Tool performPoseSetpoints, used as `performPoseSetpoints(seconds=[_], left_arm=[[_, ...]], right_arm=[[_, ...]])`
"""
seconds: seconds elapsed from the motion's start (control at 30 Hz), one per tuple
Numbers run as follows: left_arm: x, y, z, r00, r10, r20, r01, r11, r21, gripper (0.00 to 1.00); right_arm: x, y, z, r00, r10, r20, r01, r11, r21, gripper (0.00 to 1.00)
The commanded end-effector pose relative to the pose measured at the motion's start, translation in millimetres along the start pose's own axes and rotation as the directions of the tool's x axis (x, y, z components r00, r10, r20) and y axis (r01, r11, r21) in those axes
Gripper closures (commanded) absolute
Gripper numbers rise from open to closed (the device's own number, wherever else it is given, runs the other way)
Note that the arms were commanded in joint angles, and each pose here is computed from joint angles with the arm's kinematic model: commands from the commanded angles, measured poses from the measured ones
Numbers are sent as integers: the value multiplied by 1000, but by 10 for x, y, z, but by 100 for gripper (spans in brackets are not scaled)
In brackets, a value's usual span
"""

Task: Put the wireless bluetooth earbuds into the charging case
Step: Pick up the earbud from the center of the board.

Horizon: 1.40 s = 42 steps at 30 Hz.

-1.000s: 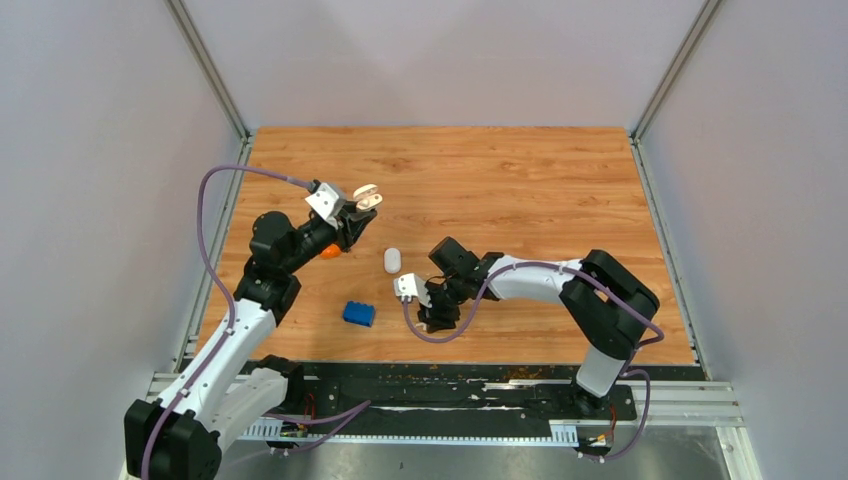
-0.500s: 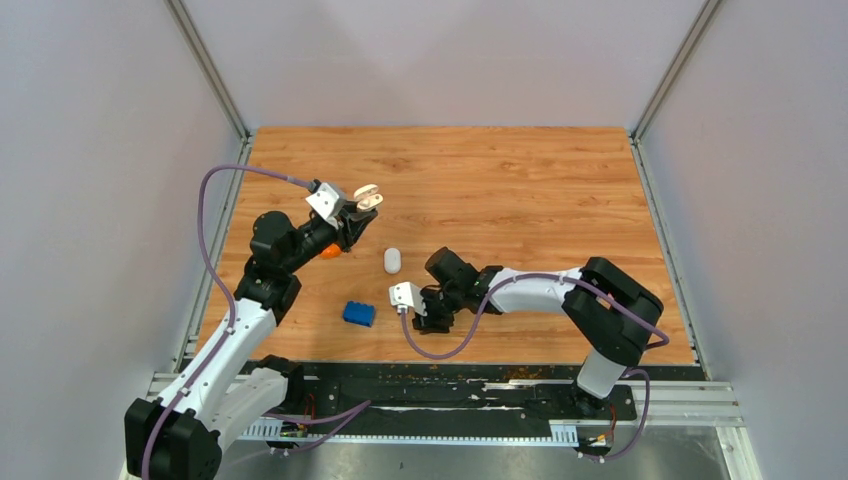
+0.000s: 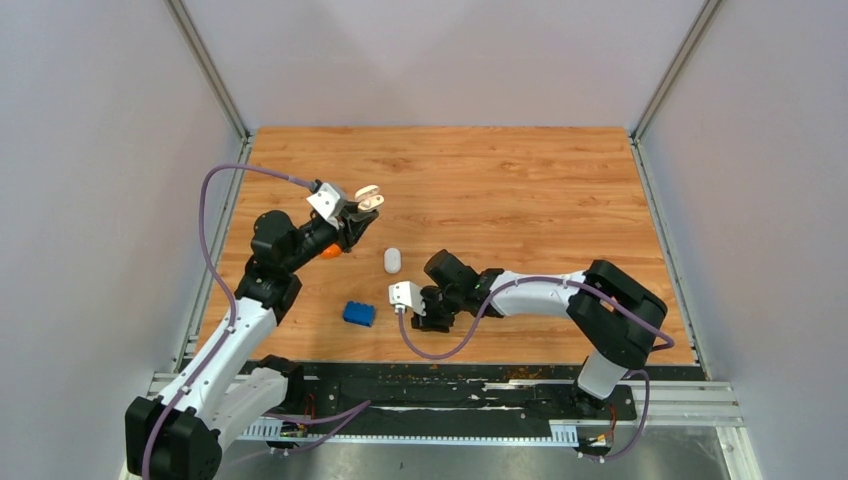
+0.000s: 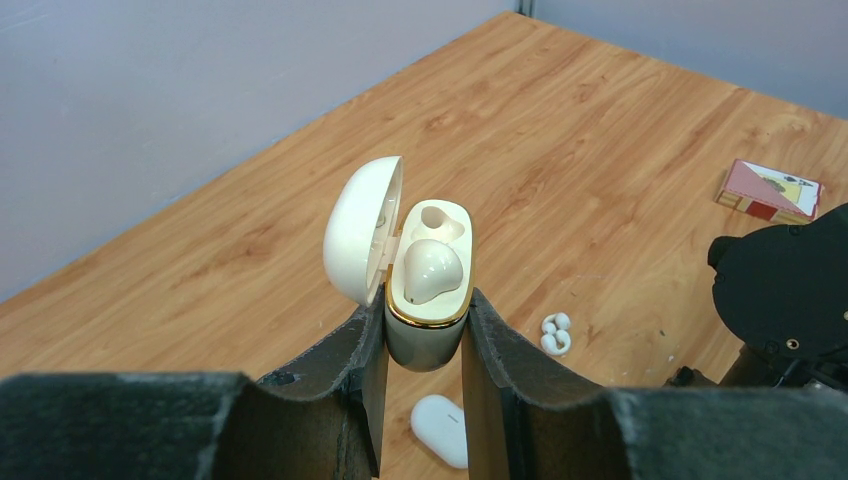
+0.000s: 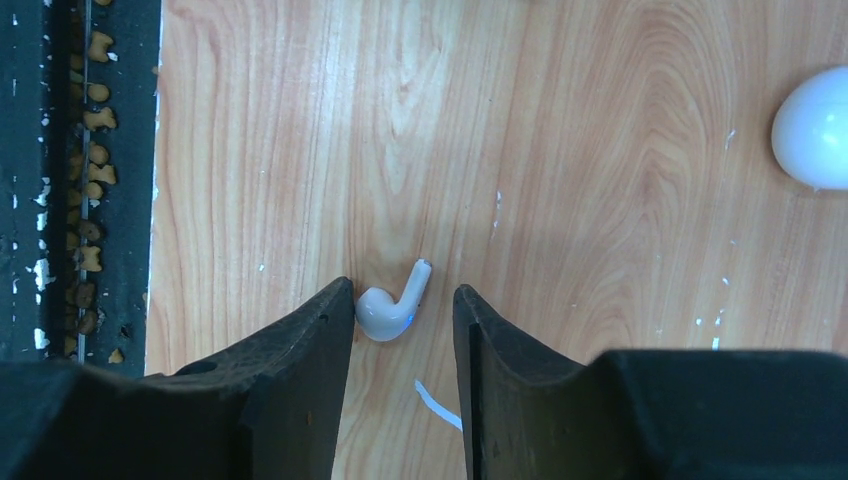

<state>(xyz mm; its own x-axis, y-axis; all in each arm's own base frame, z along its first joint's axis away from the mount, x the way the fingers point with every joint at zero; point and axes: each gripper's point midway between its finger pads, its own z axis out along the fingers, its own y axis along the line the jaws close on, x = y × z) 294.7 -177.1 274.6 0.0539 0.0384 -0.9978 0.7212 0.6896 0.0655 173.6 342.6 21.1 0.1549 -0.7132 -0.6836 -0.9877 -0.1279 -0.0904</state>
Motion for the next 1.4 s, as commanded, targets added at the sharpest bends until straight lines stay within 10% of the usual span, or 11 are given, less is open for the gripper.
performPoseSetpoints(seconds=[0.0, 0.8, 1.37], left_arm=[[-175, 12, 16, 998, 25, 57, -25, 1000, 3, 91], [-146, -7, -22, 998, 15, 61, -15, 1000, -2, 91], [411, -124, 399, 997, 60, 48, -68, 976, 207, 91]], right_arm=[[314, 5, -82, 986, 83, -141, -77, 996, 50, 59], [209, -62, -147, 987, 37, -158, -34, 999, 22, 85], [-384, -348, -1581, 961, -172, -217, 175, 984, -1, 89]])
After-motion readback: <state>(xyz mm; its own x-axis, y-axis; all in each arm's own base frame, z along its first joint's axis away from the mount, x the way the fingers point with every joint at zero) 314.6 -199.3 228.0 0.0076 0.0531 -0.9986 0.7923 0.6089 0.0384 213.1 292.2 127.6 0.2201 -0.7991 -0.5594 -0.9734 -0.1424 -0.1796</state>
